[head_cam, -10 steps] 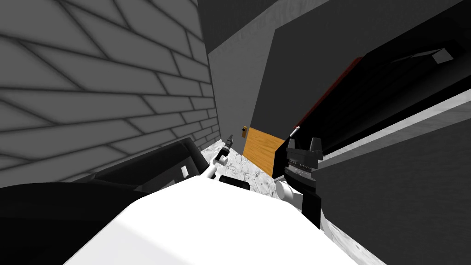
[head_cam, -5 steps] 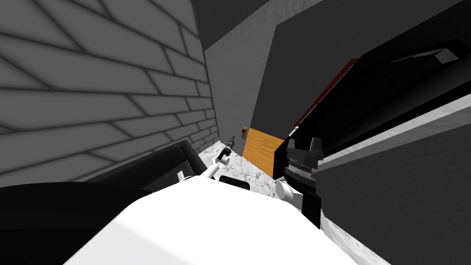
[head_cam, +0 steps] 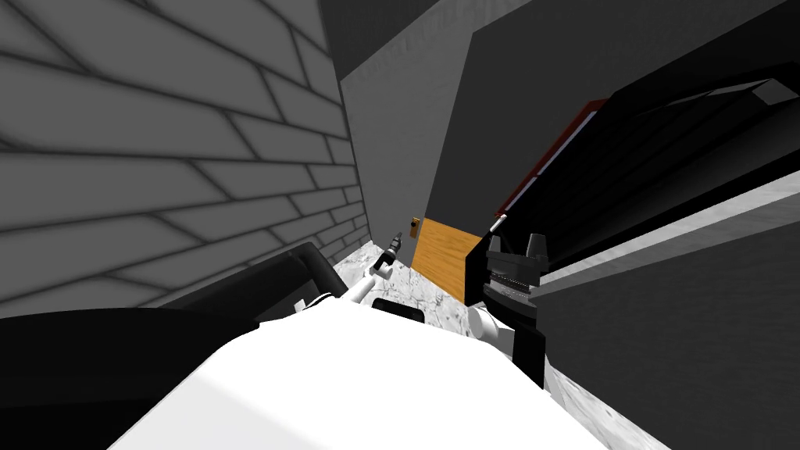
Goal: Push the door open
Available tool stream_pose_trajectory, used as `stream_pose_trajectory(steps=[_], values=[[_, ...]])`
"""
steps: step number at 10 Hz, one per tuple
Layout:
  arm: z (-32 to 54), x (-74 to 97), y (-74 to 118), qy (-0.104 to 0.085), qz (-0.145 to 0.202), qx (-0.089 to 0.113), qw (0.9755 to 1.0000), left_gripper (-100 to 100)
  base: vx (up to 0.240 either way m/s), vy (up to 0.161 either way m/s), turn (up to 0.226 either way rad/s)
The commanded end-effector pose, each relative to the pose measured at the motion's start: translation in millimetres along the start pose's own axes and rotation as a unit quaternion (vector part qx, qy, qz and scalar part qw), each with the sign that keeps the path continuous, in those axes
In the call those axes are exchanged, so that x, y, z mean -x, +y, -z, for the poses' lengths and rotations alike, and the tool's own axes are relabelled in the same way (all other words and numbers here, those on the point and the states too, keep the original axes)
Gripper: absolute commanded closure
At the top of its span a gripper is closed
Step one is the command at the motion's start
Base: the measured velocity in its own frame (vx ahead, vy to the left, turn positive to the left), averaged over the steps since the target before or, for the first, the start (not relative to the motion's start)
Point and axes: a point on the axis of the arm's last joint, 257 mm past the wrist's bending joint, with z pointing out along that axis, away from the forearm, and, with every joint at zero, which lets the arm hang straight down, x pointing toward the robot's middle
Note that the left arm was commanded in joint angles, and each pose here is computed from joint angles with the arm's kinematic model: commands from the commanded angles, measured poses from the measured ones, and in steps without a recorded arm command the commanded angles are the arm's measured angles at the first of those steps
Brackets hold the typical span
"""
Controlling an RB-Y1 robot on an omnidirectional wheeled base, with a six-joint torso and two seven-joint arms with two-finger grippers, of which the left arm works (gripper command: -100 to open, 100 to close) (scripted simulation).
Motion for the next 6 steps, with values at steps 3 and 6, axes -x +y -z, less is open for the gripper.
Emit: stream_pose_trajectory(steps=[3, 6], values=[[-7.0, -13.2, 13.6, 0.011, 0.003, 0.017, 0.9998, -100, 0.084, 0.054, -0.054], [-11.6, -24.3, 22.8, 0.019, 0.004, 0.03, 0.9993, -100, 0.081, 0.057, -0.048]])
